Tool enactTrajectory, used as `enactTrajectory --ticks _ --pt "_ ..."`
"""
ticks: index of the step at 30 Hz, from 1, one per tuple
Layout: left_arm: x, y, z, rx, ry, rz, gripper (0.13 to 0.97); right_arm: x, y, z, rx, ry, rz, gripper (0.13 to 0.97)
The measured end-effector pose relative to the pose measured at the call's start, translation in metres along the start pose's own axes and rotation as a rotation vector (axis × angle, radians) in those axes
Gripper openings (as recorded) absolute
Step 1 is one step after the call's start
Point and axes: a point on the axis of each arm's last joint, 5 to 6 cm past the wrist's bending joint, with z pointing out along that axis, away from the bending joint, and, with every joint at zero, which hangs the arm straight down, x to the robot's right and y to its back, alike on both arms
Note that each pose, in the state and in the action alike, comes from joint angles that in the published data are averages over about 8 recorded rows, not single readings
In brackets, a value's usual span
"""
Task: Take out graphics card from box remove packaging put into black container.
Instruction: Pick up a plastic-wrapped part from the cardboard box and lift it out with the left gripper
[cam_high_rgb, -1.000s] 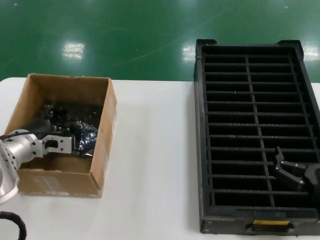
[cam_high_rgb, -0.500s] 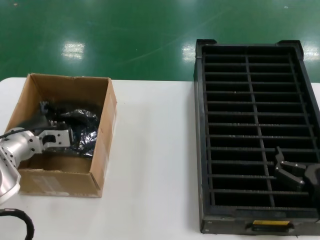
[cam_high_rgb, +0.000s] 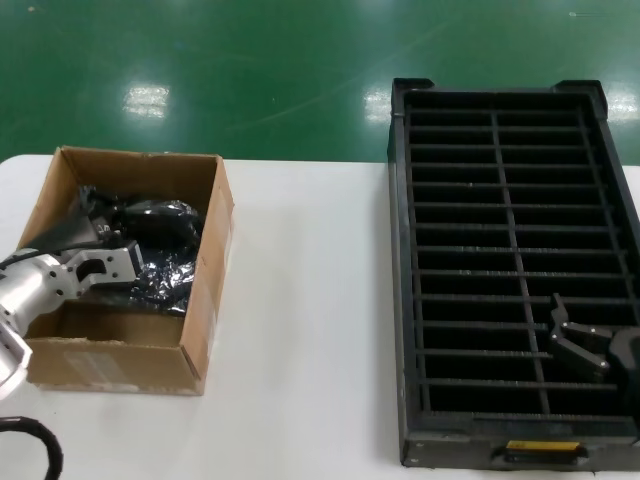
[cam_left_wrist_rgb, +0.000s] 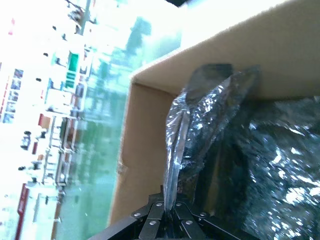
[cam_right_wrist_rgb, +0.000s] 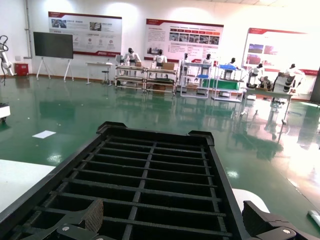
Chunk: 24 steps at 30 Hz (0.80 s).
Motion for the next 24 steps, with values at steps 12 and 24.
enactTrajectory --ticks 12,24 --pt "-0.009 0.0212 -0.015 0.117 -0.097 -0.05 0.139 0.0 0.0 0.0 0.0 0.0 0.0 0.966" --pt "-0.0216 0.0499 -0.035 0.17 -0.173 -0.215 0.139 0.0 0.0 0.0 0.0 0.0 0.0 0.966"
